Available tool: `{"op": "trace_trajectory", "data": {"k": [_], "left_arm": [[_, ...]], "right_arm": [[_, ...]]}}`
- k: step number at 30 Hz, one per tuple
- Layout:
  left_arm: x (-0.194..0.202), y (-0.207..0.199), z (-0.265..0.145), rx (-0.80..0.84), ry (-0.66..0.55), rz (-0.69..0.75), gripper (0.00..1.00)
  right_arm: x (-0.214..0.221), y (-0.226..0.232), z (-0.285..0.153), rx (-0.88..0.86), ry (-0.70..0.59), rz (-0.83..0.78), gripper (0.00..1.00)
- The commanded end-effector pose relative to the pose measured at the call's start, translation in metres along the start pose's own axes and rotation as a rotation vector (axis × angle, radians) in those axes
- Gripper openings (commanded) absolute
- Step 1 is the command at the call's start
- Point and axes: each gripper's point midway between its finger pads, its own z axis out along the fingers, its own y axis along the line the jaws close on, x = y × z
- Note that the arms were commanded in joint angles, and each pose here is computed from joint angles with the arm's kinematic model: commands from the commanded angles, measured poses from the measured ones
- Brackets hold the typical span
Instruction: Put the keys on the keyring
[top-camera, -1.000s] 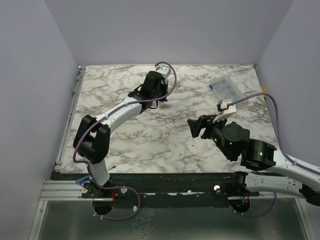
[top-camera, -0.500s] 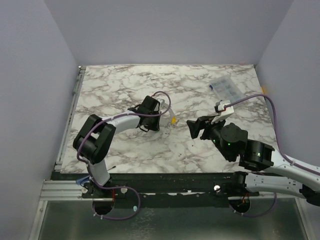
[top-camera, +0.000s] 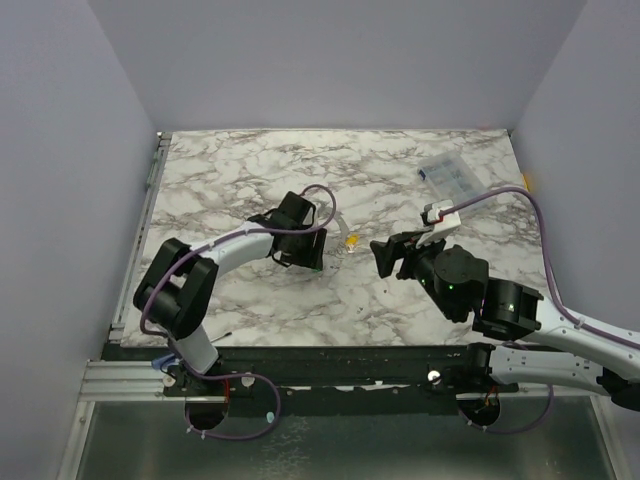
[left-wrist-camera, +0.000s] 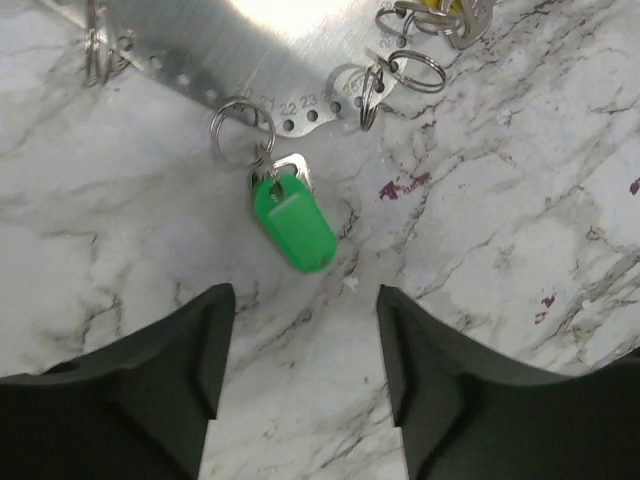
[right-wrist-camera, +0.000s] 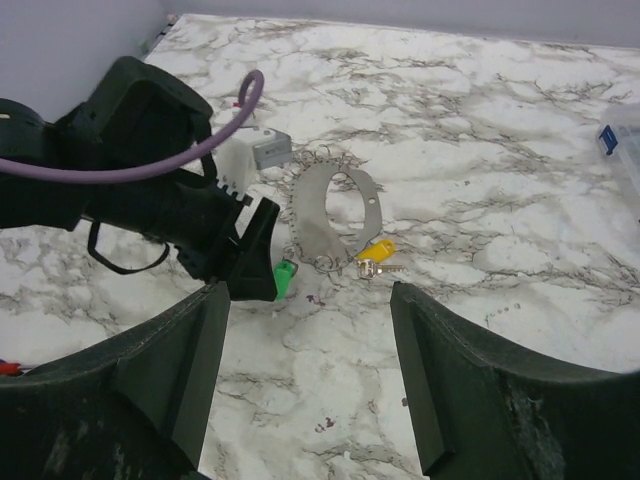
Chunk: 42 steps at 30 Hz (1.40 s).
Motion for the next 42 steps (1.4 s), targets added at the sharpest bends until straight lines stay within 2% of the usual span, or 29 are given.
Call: {"op": "trace_trajectory", "data": {"k": [1,3,5,7,9,11,13,14,19,23,26,32,38,42], "left_arm": [[-0.01,0.005,-0.048,-0.066,-0.068,0.045,0.77],[-0.019,0.006,-0.071,-0.093,-0.125,0.074,0.83],[-0.03,0.011,-0.09,-0.133,-0.187,0.107,0.93],[-0.043,0.008,-0.109,-0.137,-0.289,0.132,0.99],[-0.064,0.003,-0.128,-0.119,-0.486,0.09,0.99],[-0.075,0.013,-0.149,-0.156,-0.673,-0.033,0.99],[-0.077,0.017,-0.17,-0.164,-0.789,-0.022,0.99],[-0.078,0.019,-0.181,-0.174,-0.842,-0.015,0.99],[-0.075,0.043,-0.232,-0.319,-1.054,0.009,0.99],[-0.063,0.07,-0.25,-0.46,-1.106,-0.047,0.99],[-0.057,0.075,-0.254,-0.489,-1.104,-0.045,0.99],[-0.056,0.067,-0.246,-0.441,-1.07,-0.02,0.99],[-0.056,0.065,-0.242,-0.422,-1.053,-0.024,0.98],[-0.057,0.062,-0.242,-0.408,-1.048,-0.024,0.99]], "right_arm": [[-0.007,0.0,-0.002,-0.004,-0.018,-0.002,0.75],[-0.007,0.0,-0.001,0.003,-0.018,-0.005,0.75],[-0.008,0.001,0.0,0.007,-0.021,-0.004,0.75],[-0.008,0.001,0.002,0.013,-0.027,-0.003,0.75],[-0.009,0.003,0.003,0.011,-0.033,-0.002,0.76],[-0.009,0.003,0.005,0.018,-0.042,0.003,0.79],[-0.009,0.001,0.007,0.033,-0.053,0.017,0.87],[-0.009,-0.003,0.009,0.064,-0.064,0.032,0.98],[-0.01,-0.01,0.013,0.147,-0.093,0.109,1.0],[-0.006,-0.014,0.022,0.217,-0.118,0.166,1.0],[0.002,-0.008,0.031,0.232,-0.108,0.17,1.0],[0.024,0.024,0.044,0.118,-0.001,0.111,1.0],[0.025,0.054,0.04,-0.076,0.001,0.141,1.0],[0.025,0.053,0.04,-0.078,0.005,0.119,1.0]]}}
